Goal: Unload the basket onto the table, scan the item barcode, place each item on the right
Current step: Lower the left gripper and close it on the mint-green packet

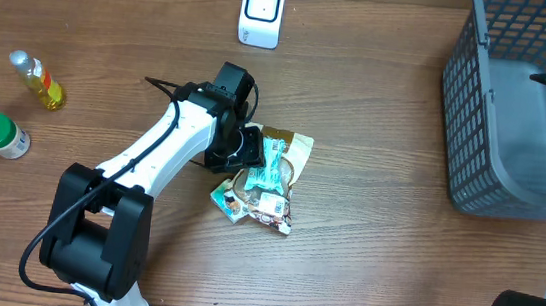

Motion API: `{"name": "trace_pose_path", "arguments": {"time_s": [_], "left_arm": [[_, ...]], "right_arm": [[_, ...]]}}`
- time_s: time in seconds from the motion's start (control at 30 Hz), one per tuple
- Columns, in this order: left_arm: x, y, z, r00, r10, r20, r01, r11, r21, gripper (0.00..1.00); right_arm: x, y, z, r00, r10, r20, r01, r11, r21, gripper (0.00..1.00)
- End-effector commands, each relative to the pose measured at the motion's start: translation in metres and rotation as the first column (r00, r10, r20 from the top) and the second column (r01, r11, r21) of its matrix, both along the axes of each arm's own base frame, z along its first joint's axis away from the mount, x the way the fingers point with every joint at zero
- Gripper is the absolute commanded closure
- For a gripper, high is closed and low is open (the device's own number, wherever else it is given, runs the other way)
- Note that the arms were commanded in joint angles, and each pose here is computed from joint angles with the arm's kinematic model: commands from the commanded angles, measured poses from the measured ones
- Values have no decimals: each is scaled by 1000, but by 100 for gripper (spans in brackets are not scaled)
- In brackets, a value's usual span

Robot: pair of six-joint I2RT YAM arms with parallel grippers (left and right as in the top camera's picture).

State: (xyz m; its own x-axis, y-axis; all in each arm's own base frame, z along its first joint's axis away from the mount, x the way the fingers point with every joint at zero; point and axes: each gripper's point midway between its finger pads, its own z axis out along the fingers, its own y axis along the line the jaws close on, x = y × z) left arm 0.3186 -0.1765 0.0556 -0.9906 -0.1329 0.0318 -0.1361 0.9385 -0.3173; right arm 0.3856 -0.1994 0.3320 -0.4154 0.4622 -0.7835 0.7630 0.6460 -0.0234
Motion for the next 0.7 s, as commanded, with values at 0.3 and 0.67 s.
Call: {"name": "trace_pose_path", "arguments": {"time_s": [0.3, 0.67], "left_arm": [[-6, -11, -3, 1000, -8, -28, 6, 999, -36, 52], [-11, -14, -7, 999, -32, -20, 32, 999, -6, 55]], "right_arm": [[-1, -2, 4, 1000, -7, 6, 7, 1000, -14, 0], [-1, -2, 4, 1000, -7, 6, 7, 1000, -14, 0]]}}
